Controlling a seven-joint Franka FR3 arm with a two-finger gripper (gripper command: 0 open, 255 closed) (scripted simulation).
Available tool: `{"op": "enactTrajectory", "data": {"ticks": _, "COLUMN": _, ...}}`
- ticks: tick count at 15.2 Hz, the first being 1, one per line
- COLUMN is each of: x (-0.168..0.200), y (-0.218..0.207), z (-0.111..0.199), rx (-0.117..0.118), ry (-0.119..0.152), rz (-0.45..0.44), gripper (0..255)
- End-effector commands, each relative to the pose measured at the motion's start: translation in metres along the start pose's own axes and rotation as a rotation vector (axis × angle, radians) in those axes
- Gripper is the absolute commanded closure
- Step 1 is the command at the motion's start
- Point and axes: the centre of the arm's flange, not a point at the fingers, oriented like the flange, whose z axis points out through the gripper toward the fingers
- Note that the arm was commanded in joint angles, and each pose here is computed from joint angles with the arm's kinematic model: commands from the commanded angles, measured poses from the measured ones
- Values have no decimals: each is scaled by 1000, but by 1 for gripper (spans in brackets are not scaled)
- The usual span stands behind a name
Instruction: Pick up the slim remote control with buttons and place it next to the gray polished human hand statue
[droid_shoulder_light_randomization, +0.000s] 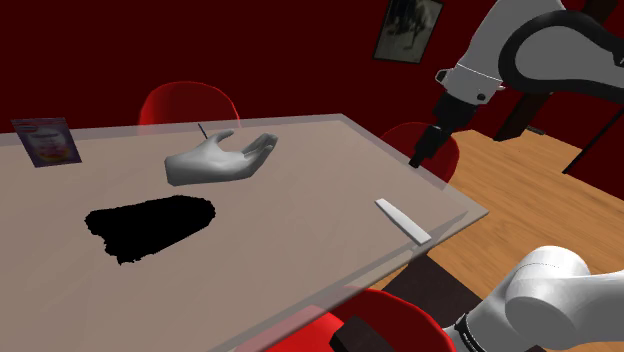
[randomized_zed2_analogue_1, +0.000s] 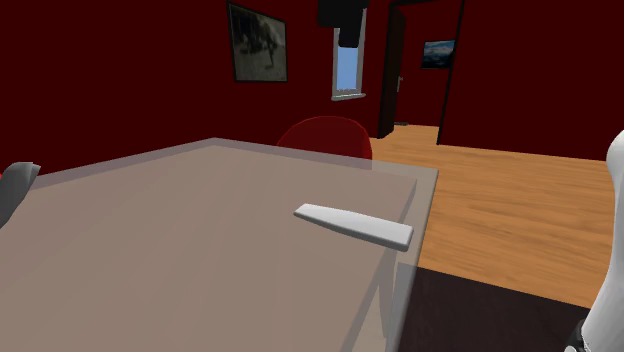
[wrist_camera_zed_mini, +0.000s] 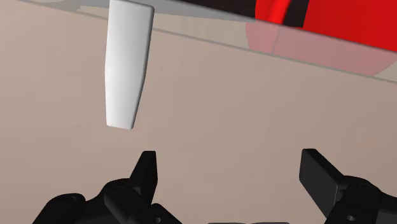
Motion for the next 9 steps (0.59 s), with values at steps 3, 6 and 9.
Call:
{"op": "enactTrajectory", "data": {"ticks": 3, "x": 2, "y": 12, "z": 23, "rx": -5, "ry": -9, "rz": 22, "gripper": 0}}
{"op": "enactTrajectory", "data": {"ticks": 6, "x": 4, "y": 31, "z": 57, "rx": -12, "ry": -23, "rz": 55, "gripper": 0}}
{"op": "enactTrajectory", "data": {"ticks": 9, "x": 4, "y": 51, "z": 91, "rx": -20, "ry": -36, "rz": 88, "gripper": 0}}
